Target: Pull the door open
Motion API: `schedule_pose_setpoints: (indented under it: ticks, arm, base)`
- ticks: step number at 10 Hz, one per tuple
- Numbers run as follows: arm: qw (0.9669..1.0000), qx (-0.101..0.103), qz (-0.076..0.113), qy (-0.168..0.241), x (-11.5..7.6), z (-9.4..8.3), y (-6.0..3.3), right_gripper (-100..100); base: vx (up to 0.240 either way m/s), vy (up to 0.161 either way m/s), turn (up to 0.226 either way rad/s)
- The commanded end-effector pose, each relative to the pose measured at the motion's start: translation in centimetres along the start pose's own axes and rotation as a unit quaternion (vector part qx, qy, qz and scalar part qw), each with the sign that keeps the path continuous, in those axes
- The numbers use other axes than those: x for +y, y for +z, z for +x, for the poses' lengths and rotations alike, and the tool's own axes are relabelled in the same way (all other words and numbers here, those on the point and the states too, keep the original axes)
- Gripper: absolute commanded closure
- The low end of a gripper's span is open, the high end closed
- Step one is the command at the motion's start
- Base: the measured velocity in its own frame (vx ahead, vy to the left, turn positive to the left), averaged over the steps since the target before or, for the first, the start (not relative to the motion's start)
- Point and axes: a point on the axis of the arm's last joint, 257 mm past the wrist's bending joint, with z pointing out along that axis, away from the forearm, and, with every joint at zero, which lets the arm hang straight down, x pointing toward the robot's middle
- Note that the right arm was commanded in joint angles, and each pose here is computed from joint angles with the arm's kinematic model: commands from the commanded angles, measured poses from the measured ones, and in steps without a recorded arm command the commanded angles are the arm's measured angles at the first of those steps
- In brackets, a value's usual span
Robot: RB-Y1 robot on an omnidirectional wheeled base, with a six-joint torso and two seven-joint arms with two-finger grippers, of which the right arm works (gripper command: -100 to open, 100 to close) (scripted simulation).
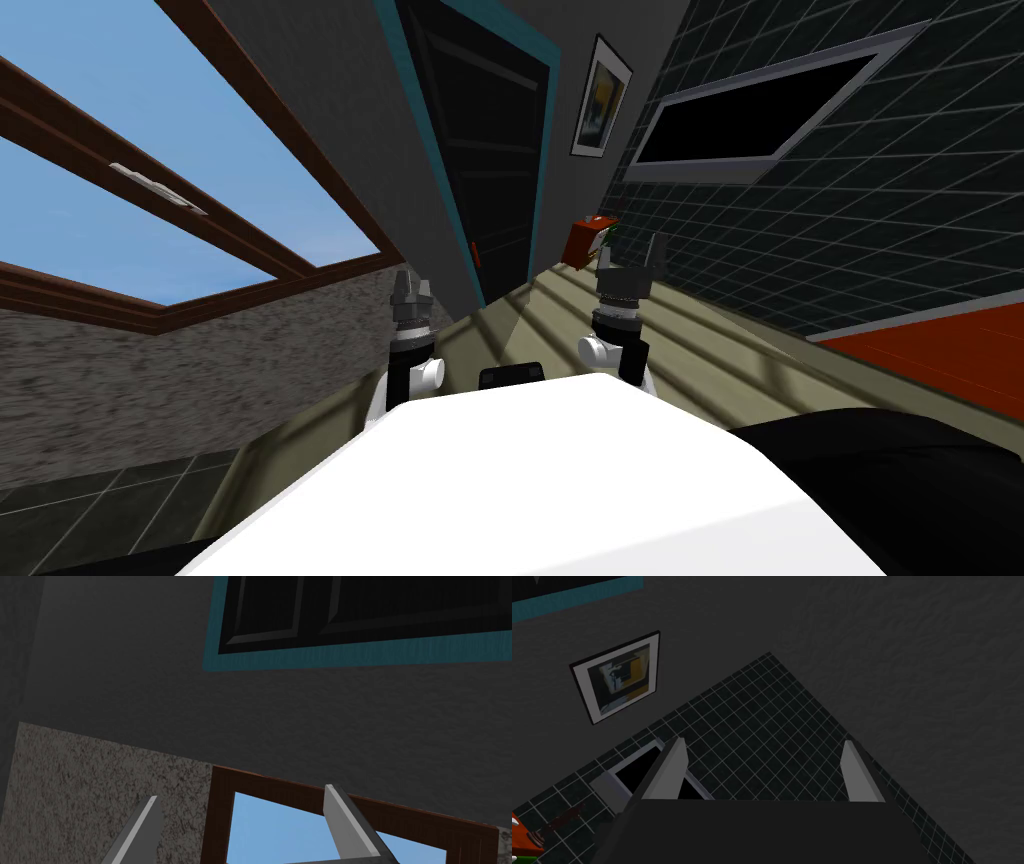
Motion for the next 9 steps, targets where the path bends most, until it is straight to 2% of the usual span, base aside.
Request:
schedule_pose_setpoints:
  ticks: [1, 6, 7, 9]
  arm:
    - [0.9997, 0.000, 0.009, 0.022, -1.1, 0.0, -0.32, -100]
    - [0.9949, -0.003, 0.037, 0.093, -4.6, 0.0, -1.52, -100]
    - [0.9917, -0.005, 0.048, 0.119, -5.9, -0.1, -2.04, -100]
    - [0.9871, -0.009, 0.061, 0.148, -7.3, -0.1, -2.66, -100]
  base:
    - [0.071, 0.014, 0.115]
    - [0.099, 0.017, 0.124]
    - [0.104, 0.013, 0.197]
    - [0.099, 0.006, 0.129]
